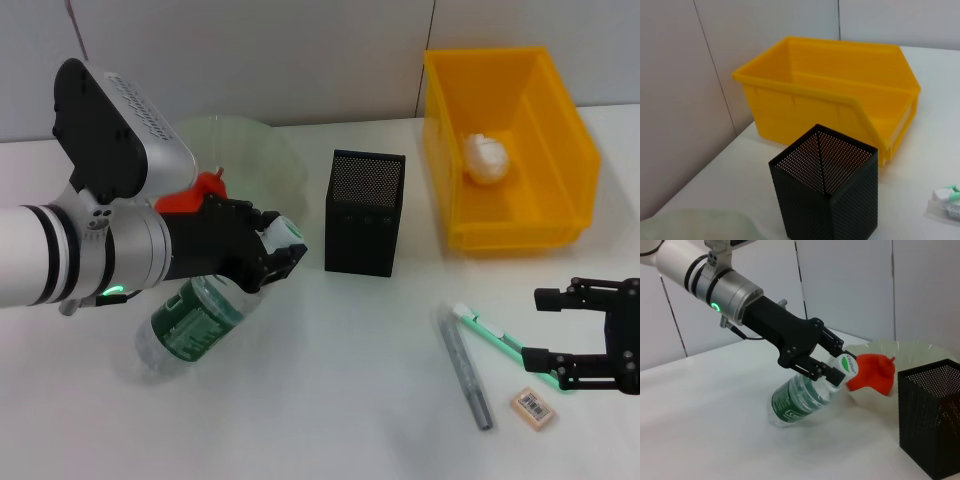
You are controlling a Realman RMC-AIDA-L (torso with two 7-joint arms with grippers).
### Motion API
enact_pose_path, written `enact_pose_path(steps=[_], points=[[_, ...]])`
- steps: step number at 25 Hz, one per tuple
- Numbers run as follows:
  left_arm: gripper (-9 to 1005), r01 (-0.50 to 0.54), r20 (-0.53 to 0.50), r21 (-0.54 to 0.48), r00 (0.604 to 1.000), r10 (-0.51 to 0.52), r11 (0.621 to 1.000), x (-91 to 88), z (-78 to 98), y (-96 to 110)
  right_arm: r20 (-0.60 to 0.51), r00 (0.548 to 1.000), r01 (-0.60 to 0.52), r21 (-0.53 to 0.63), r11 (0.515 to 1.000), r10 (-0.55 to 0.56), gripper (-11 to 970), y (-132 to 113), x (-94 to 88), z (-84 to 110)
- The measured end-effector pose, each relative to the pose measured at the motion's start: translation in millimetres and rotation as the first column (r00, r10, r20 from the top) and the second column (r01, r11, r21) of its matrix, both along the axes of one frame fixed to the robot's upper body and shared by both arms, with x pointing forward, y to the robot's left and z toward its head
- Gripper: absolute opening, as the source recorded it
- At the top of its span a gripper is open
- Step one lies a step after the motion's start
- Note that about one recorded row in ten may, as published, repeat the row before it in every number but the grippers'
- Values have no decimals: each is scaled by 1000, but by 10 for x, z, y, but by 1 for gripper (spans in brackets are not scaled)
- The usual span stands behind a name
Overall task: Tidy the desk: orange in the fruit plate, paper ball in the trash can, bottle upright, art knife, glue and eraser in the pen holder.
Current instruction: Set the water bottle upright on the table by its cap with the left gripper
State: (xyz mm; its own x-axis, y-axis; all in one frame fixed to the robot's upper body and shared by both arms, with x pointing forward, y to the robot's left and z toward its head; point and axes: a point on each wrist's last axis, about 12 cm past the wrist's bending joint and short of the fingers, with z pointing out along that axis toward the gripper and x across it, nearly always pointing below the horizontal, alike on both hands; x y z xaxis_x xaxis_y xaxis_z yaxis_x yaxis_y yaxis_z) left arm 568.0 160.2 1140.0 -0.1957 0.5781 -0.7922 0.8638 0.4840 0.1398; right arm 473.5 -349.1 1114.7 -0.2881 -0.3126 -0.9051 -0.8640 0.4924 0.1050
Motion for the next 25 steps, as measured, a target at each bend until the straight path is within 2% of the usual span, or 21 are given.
enact_pose_path(steps=[25], points=[[445, -18, 16, -65, 1000, 19, 998, 34, 95, 10, 0, 1000, 0, 0, 1000, 0, 765, 14, 24, -3]])
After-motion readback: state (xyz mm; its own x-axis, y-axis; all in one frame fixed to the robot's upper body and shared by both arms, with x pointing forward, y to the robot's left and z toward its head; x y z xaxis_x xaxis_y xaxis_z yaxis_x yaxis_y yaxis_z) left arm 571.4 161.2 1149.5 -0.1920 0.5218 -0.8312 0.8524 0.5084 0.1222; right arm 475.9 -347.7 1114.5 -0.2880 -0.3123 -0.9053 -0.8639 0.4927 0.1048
